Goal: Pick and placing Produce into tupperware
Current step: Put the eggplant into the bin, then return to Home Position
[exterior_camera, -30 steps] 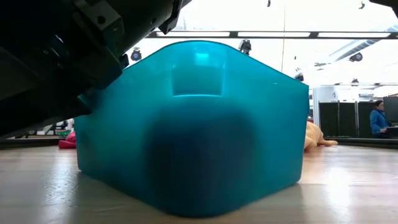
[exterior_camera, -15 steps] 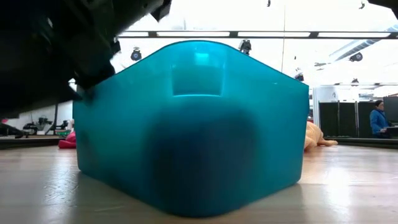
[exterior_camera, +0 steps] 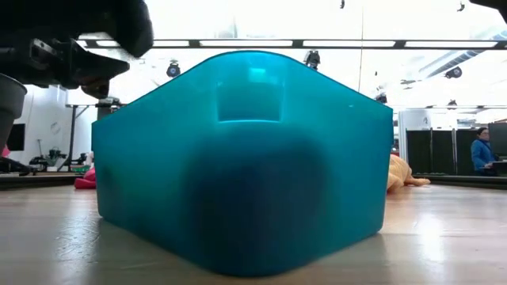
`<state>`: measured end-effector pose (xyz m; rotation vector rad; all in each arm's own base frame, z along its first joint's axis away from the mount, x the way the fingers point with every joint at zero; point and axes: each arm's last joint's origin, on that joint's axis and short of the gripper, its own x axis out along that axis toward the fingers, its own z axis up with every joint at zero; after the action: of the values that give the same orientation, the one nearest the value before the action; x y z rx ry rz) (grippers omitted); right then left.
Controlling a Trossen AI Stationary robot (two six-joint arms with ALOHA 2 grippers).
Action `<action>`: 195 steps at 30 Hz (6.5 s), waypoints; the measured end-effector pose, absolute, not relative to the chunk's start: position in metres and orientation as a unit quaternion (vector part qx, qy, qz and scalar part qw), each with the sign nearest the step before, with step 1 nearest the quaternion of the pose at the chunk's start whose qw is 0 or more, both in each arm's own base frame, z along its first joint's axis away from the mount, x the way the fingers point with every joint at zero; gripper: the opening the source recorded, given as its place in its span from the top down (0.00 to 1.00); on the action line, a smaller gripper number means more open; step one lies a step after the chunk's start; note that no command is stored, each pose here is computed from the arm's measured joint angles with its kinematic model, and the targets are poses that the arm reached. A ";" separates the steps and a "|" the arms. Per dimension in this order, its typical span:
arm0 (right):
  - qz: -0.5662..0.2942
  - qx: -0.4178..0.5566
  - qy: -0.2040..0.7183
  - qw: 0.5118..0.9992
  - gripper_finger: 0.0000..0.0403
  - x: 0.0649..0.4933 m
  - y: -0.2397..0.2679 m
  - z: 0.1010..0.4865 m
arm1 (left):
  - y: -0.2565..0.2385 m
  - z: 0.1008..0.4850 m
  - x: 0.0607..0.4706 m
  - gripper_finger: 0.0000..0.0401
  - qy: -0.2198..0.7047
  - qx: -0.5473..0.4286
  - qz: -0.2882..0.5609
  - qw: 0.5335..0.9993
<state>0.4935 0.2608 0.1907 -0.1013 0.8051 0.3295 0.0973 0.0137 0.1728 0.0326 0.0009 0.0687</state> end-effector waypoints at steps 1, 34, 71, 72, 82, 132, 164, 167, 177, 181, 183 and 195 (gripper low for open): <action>0.154 -0.054 0.397 0.903 0.66 0.491 0.259 0.195 | 0.014 0.173 0.097 1.00 0.000 0.016 0.034 0.999; -0.073 -0.100 0.574 0.809 0.63 0.430 0.219 0.235 | 0.014 0.173 0.097 1.00 -0.002 0.017 0.034 0.999; -0.107 -0.133 0.259 0.951 0.73 0.299 0.307 0.380 | 0.014 0.175 0.097 1.00 -0.010 0.017 0.035 0.999; -0.074 -0.125 0.267 0.953 0.74 0.301 0.311 0.382 | 0.014 0.175 0.097 1.00 -0.011 0.017 0.035 0.999; 0.245 -0.132 0.266 0.923 0.78 0.310 0.322 0.401 | 0.013 0.180 0.096 1.00 -0.028 0.018 0.035 0.999; 0.123 -0.093 -0.108 0.982 0.87 0.063 0.033 0.269 | 0.014 0.193 0.094 1.00 -0.057 0.001 0.050 0.997; -0.050 -0.127 -0.149 0.979 0.87 0.059 0.007 0.279 | 0.015 0.190 0.095 1.00 -0.055 0.040 0.065 0.996; -0.003 -0.103 -0.122 0.987 0.87 0.072 0.012 0.270 | 0.015 0.190 0.095 1.00 -0.057 0.040 0.065 0.995; 0.066 -0.035 0.008 0.997 0.87 0.124 0.020 0.226 | 0.015 0.190 0.095 1.00 -0.056 0.039 0.065 0.996; 0.020 -0.030 0.013 0.999 0.87 0.134 0.004 0.221 | 0.015 0.190 0.095 1.00 -0.056 0.039 0.065 0.996; 0.019 -0.037 -0.004 0.999 0.87 0.133 -0.003 0.224 | 0.015 0.190 0.095 1.00 -0.056 0.039 0.065 0.996; 0.042 -0.012 -0.039 0.998 0.87 0.113 -0.016 0.216 | 0.015 0.187 0.095 1.00 -0.039 0.034 0.063 0.997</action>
<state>0.1133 -0.0158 0.2163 -0.0240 -0.0784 0.0839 0.0951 0.0150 0.1866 0.0685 -0.0788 0.1271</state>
